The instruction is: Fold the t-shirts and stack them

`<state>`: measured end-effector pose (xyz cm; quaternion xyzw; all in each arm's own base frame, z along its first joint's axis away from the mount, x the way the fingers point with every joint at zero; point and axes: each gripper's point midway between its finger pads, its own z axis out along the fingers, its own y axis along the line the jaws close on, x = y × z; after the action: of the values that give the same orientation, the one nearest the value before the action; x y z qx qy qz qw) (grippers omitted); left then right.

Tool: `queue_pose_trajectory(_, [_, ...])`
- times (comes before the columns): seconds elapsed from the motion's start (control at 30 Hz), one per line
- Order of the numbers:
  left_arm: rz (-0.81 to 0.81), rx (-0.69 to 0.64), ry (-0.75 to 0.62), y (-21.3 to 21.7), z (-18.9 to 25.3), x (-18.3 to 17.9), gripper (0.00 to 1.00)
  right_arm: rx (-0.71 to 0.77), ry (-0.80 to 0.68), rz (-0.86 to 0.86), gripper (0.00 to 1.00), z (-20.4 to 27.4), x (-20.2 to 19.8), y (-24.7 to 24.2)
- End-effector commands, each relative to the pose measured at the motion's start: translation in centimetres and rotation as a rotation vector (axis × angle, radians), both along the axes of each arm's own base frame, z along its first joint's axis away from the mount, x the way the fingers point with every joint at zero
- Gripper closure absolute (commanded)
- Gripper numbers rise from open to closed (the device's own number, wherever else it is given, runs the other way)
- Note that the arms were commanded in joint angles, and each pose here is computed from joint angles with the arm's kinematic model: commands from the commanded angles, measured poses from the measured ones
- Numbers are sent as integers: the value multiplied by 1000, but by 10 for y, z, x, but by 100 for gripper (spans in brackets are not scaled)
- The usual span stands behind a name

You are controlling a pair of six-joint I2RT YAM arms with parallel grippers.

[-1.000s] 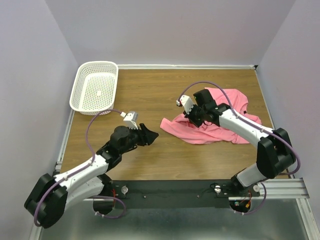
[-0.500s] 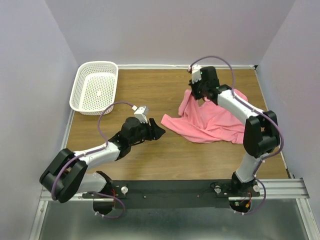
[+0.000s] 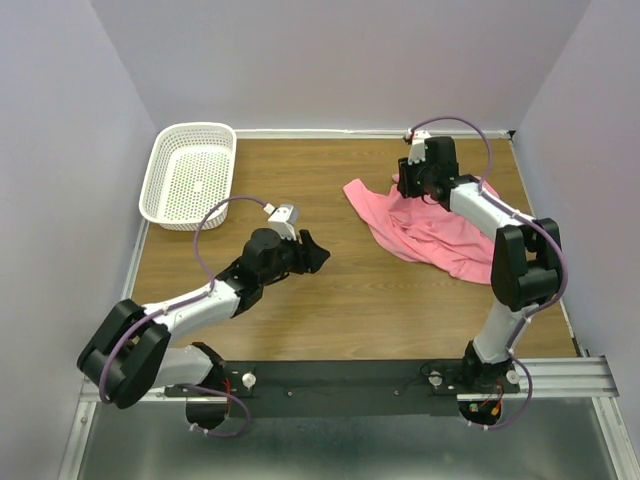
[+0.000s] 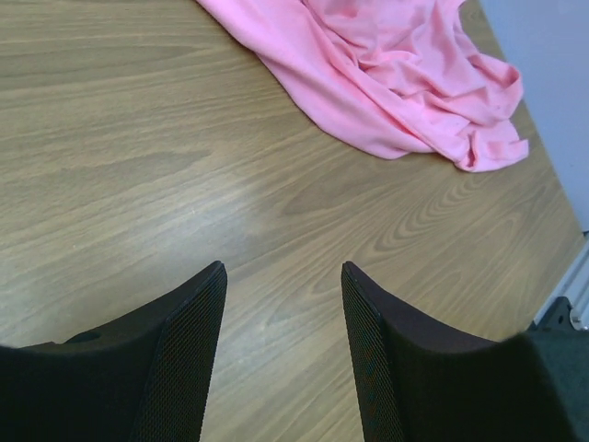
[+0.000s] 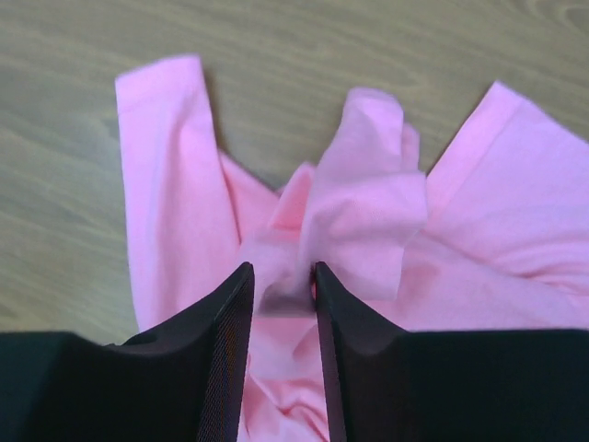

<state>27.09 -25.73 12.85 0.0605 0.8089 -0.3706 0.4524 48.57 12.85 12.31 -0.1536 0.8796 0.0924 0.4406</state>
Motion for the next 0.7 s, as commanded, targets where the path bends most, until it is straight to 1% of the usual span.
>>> queue_pose_trajectory(0.0, [-20,33,-64,-12,16,20,39,-36,-35,105,58,12,-20,4])
queue_pose_trajectory(0.07, [-30,35,-72,-18,21,27,39,-48,-34,130,58,10,-29,3])
queue_pose_trajectory(0.2, [-40,39,-68,-21,18,28,39,-39,-40,133,60,15,-30,3])
queue_pose_trajectory(0.27, [-36,38,-64,-18,15,25,39,-26,-3,130,65,4,-29,6])
queue_pose_trajectory(0.3, [-35,35,-64,-17,15,23,39,-14,16,138,70,1,-29,9])
queue_pose_trajectory(0.33, [-35,41,-54,-14,9,20,39,-7,39,149,84,-8,-29,11])
queue_pose_trajectory(0.43, [-26,33,-67,-8,12,14,39,34,75,184,99,-15,-33,22])
queue_pose_trajectory(0.57, [-9,39,-100,3,18,8,39,91,111,306,99,-14,-48,40])
queue_pose_trajectory(0.63, [-4,43,-119,7,23,6,39,116,99,412,99,-5,-63,52])
queue_pose_trajectory(0.67, [-4,44,-123,8,23,5,38,119,91,433,99,-2,-67,54])
